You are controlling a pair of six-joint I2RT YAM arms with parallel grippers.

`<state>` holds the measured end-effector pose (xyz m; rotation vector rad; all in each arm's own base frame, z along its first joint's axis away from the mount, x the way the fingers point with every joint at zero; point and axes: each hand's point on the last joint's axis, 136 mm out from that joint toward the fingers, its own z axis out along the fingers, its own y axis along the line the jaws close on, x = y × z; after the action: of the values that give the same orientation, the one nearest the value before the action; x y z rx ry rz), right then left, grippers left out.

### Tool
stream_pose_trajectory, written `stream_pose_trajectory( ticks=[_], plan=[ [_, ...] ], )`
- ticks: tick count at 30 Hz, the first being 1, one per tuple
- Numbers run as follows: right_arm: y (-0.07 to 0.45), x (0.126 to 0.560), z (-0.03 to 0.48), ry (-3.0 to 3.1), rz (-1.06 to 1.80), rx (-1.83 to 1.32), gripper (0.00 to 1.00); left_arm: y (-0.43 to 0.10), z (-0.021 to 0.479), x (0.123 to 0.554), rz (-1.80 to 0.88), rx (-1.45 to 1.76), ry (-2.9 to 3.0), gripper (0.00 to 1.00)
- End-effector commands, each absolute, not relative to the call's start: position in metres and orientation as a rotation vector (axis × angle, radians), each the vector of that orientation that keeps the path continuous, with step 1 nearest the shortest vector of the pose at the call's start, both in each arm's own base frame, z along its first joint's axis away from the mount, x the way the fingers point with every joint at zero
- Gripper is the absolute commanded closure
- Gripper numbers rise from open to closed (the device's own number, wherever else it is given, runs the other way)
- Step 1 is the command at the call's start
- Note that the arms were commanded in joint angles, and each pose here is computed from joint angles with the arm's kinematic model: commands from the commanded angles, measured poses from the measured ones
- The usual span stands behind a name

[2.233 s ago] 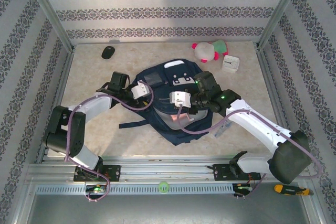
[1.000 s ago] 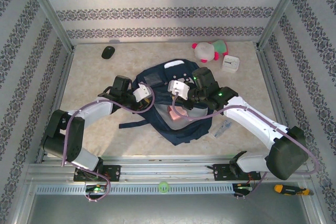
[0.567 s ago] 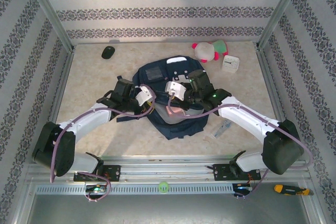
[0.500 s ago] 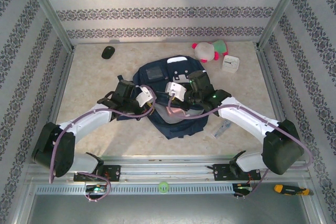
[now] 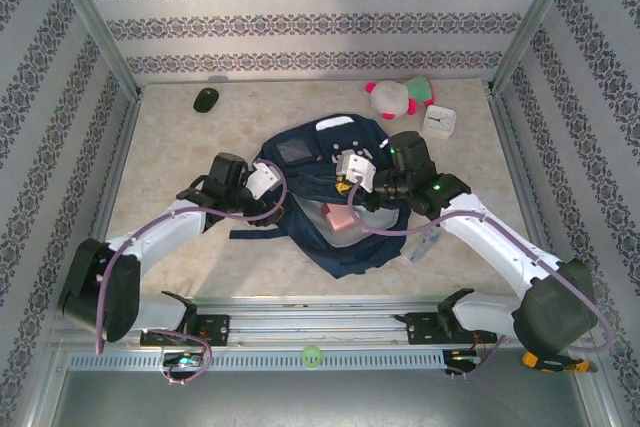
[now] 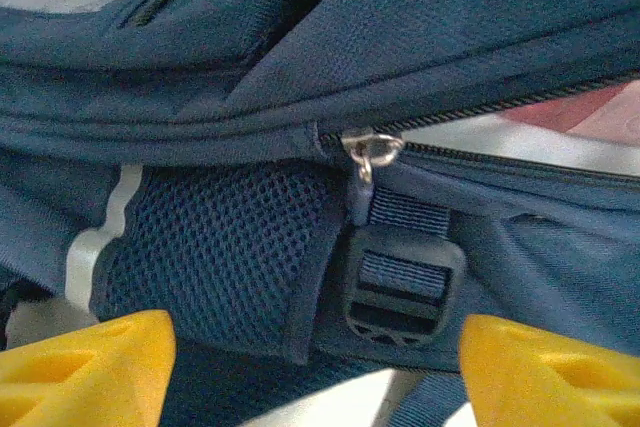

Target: Pack books, pencil case, and school supplies into a backpack

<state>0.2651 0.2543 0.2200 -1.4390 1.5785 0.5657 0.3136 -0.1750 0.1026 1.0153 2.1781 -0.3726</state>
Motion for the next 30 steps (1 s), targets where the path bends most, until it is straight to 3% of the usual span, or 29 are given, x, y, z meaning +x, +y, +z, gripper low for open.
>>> stream_pose_trajectory(
  ticks=[1,7,11,15,20,30],
  plan=[
    [0.268,0.261,0.271,1.382,0.640,-1.443,1.00,-0.191,0.121,0.328,-0.406,1.128,2.042,0.23],
    [0.268,0.265,0.274,1.387,0.644,-1.429,1.00,-0.203,0.110,0.339,-0.461,1.151,2.035,0.25],
    [0.266,0.266,0.276,1.389,0.639,-1.420,1.00,-0.208,0.106,0.348,-0.481,1.126,2.038,0.38],
    [0.265,0.267,0.272,1.406,0.632,-1.416,1.00,-0.213,0.113,0.353,-0.511,1.086,2.004,0.59],
    [0.260,0.275,0.258,1.466,0.587,-1.399,1.00,-0.219,0.114,0.336,-0.604,1.122,2.018,0.97],
    [0.254,0.301,0.229,1.594,0.433,-1.334,1.00,-0.225,0.129,0.304,-0.837,0.980,2.123,1.00]
  ],
)
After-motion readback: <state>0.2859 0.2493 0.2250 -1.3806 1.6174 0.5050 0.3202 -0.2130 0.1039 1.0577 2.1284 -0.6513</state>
